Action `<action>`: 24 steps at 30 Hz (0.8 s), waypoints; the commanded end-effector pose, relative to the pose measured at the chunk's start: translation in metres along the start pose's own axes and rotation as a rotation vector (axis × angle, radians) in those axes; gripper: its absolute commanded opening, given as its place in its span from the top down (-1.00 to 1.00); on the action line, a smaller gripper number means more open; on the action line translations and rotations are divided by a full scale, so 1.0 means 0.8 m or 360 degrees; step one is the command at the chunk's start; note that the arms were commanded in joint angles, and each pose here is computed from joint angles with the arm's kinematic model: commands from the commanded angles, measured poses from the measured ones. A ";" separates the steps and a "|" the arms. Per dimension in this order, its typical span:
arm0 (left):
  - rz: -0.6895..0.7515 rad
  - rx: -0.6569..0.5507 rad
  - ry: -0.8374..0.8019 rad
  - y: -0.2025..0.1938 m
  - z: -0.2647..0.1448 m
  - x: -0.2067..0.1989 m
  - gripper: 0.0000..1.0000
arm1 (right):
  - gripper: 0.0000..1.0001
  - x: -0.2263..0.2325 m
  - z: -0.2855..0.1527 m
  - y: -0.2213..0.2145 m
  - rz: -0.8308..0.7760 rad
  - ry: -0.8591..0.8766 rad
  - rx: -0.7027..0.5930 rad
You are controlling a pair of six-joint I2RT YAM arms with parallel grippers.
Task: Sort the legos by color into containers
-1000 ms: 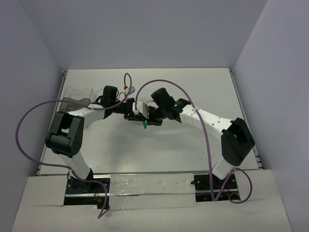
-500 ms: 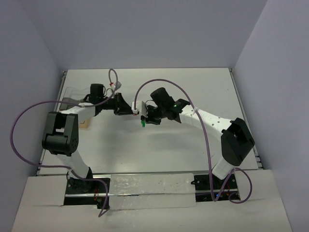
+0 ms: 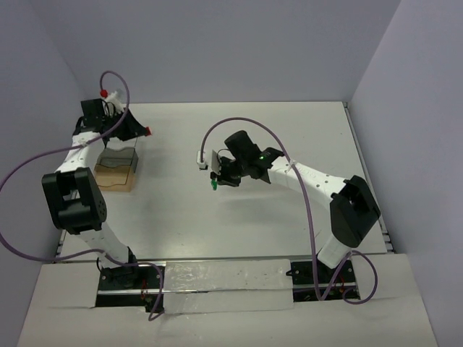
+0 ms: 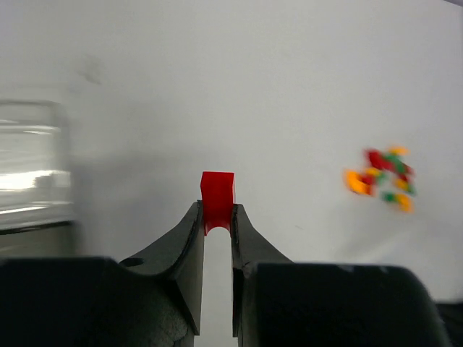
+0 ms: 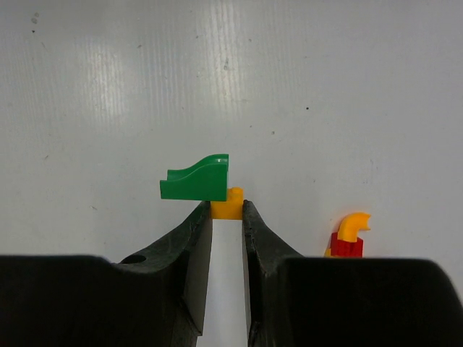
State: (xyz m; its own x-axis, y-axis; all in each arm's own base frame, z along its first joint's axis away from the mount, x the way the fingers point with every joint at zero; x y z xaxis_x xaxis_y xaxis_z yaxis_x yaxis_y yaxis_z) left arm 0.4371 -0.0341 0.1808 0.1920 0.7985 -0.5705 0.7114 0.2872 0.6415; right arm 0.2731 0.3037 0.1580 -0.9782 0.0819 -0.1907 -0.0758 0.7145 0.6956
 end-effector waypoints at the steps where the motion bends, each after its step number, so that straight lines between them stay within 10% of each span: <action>1: 0.0190 -0.0033 0.0642 0.032 -0.033 0.090 1.00 | 1.00 -0.017 0.000 0.022 0.0044 -0.0056 -0.0057; 13: 0.0214 0.0020 0.0854 0.045 -0.010 0.147 0.93 | 1.00 -0.022 0.005 0.021 0.0111 -0.0066 -0.0068; 24: 0.0208 0.0031 0.0873 0.052 0.004 0.161 0.18 | 1.00 -0.029 0.008 0.023 0.0133 -0.0083 -0.0075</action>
State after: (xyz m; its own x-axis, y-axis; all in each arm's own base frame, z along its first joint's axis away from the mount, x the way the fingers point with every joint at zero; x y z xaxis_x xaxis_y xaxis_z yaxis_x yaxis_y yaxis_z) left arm 0.4760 0.0743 0.1107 -0.1068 0.9823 -0.1538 0.7600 0.1804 0.6243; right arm 0.2790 0.3078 0.1441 -0.9822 0.1435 -0.1212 0.0195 0.7196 0.6941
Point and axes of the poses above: each gripper's point midway between its finger pads, its own z axis out along the fingers, its own x axis along the line the jaws close on, y = z × x, the point moved 3 cm from there along -z, back along the fingers
